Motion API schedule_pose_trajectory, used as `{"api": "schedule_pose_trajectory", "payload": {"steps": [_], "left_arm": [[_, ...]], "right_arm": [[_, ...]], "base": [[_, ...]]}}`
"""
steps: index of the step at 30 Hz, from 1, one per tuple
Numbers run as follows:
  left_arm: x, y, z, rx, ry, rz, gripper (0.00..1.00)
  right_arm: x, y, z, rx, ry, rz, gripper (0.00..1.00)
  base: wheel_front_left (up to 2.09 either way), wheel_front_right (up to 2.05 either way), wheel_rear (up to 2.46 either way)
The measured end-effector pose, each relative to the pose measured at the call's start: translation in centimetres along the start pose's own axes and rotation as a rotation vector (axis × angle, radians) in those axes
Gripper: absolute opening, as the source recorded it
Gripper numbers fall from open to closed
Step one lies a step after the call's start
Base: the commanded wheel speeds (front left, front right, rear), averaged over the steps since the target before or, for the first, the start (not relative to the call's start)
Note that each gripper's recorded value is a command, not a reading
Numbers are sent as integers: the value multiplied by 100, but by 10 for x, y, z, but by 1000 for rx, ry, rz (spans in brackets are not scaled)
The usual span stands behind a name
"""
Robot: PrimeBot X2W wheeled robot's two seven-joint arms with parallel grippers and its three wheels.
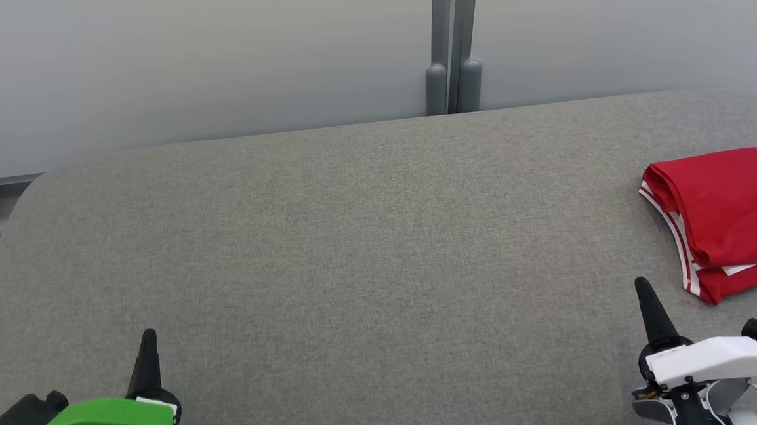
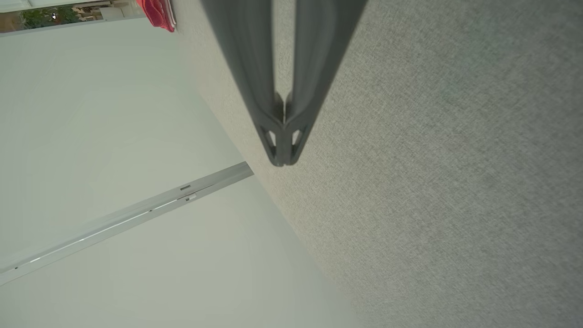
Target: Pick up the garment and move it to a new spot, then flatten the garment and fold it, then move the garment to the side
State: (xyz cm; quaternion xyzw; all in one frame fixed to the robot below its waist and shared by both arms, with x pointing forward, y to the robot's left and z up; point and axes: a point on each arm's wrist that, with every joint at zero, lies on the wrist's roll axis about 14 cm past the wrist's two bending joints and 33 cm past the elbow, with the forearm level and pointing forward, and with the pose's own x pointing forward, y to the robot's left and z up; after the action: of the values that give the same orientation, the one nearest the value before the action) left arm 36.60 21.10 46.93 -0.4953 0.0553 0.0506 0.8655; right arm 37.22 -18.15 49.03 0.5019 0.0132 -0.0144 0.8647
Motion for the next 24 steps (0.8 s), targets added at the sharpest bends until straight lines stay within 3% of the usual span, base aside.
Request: {"api": "schedule_pose_trajectory", "payload": {"steps": [24], "left_arm": [[12,-16,3,-235,23,-53,0]], "right_arm": [[1,0,9,228,-25,-3,0]], "base": [[0,0,0]]}}
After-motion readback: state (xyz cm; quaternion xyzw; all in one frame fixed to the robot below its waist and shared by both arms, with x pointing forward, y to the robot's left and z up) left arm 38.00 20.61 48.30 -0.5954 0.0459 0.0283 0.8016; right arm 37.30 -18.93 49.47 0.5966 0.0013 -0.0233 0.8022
